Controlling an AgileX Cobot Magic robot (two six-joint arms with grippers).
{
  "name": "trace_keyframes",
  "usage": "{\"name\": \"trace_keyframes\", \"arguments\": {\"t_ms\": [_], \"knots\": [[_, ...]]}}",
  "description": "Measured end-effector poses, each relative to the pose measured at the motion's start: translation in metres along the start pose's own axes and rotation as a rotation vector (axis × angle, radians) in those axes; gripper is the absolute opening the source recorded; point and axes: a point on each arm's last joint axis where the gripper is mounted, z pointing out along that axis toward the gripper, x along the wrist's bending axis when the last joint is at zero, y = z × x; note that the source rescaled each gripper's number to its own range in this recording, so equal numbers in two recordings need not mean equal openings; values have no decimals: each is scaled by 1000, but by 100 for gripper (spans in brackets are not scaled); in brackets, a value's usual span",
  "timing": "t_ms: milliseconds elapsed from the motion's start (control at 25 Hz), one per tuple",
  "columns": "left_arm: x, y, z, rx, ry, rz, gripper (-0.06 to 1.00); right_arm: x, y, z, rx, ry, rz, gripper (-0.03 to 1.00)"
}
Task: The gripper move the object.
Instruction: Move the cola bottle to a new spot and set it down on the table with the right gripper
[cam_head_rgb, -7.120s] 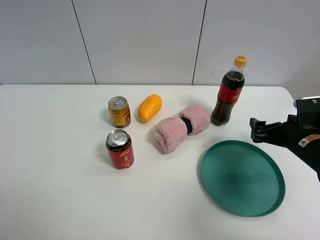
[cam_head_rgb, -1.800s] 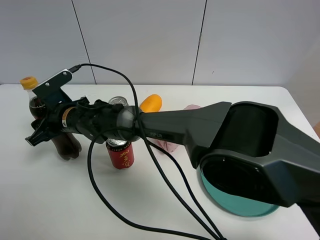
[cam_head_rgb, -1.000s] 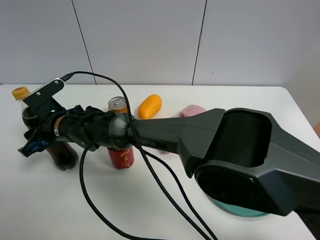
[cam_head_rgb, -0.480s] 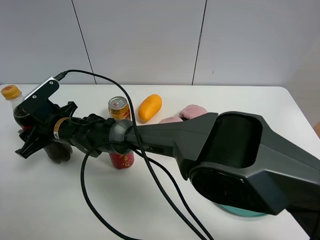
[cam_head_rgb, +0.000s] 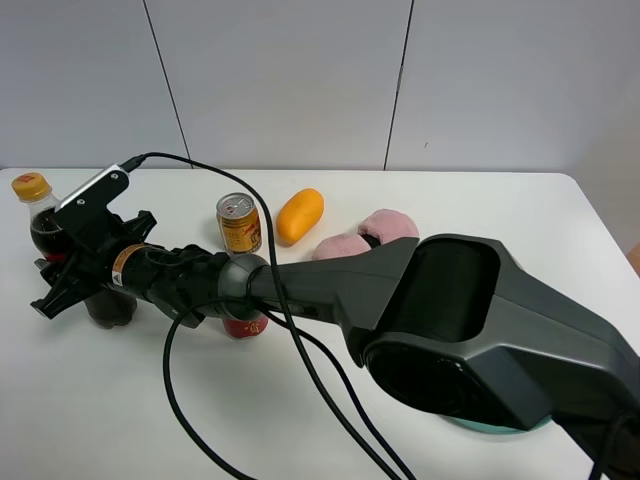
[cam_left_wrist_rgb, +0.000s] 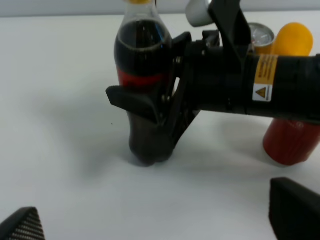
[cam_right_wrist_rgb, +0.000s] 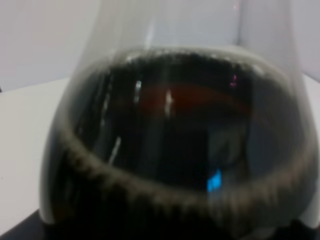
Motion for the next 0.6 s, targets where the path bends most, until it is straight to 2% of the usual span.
{"name": "trace_keyframes", "arguments": {"t_ms": [600], "knots": [[0,0,0,0,0,0,100,1,-1,0,17,1,1,2]]}}
